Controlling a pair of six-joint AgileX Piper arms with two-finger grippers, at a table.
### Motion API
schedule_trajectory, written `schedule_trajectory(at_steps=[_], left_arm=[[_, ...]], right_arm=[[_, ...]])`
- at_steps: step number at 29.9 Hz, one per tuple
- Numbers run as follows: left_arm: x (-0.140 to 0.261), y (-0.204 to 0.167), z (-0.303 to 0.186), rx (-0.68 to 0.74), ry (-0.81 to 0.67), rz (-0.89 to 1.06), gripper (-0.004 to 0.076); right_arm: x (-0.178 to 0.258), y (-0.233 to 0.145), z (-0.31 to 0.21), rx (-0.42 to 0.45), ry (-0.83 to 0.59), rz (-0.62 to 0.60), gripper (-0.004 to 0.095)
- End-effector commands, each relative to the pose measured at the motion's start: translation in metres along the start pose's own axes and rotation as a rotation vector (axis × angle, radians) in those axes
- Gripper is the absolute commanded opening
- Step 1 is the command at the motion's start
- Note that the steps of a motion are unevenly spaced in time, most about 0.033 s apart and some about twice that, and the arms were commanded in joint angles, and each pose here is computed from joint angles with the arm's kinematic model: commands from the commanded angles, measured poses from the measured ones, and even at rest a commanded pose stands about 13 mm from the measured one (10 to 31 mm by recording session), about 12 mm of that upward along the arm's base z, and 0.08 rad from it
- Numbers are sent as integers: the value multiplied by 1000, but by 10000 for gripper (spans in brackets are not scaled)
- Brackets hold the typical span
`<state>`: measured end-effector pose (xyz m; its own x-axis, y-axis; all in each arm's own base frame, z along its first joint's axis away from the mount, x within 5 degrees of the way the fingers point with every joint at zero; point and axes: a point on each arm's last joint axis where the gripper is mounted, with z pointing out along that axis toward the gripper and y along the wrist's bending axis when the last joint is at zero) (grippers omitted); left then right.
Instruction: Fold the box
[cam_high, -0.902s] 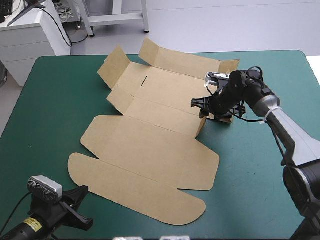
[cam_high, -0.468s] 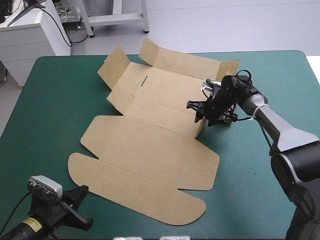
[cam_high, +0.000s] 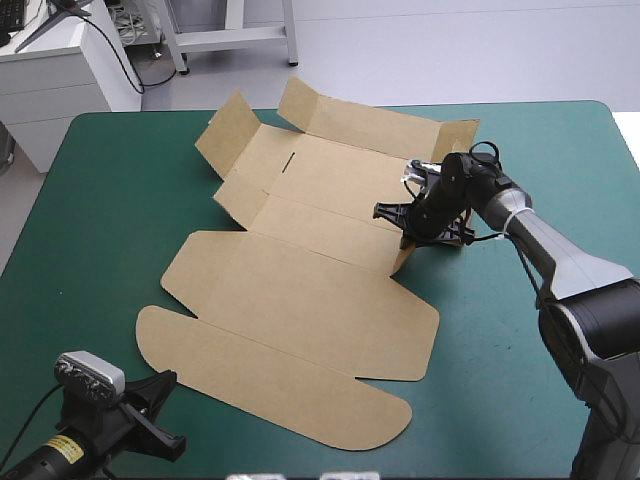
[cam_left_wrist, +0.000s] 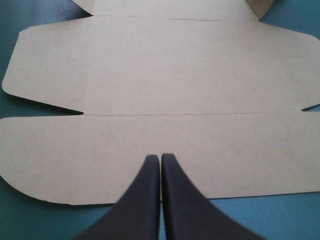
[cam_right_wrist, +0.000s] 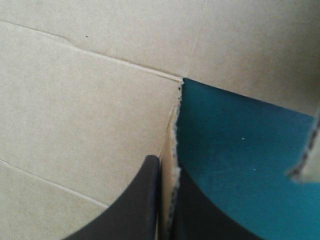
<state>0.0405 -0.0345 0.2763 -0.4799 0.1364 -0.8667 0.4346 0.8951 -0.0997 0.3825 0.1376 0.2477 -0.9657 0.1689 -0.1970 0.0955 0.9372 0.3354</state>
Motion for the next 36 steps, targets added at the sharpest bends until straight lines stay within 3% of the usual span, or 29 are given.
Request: schedule_trajectory(at_steps=[1,8,15,17,29,36], left_arm=[[-12,-1,-3,2,-78,-23,-8],[-12,-1,-3,2,-78,-23,-8],[-12,-1,-3,2,-78,-23,-8],[-12,-1,-3,2,-78,-23,-8],[-12,-1,-3,3,-78,-25,-8],[-12,-1,-3,3,-78,-25,-8]], right_arm=[[-3,7,-29,-18,-72,-33,-12],[1,0,-30,58,-20,-76,-12],[-4,-7,-47,216,-1,-161,-12],[-8,-8,-52,256,10,-231,-11],[-38,3,-40,257,14,-705,-11],[-50,23,-41,285,-42,-920,-11]])
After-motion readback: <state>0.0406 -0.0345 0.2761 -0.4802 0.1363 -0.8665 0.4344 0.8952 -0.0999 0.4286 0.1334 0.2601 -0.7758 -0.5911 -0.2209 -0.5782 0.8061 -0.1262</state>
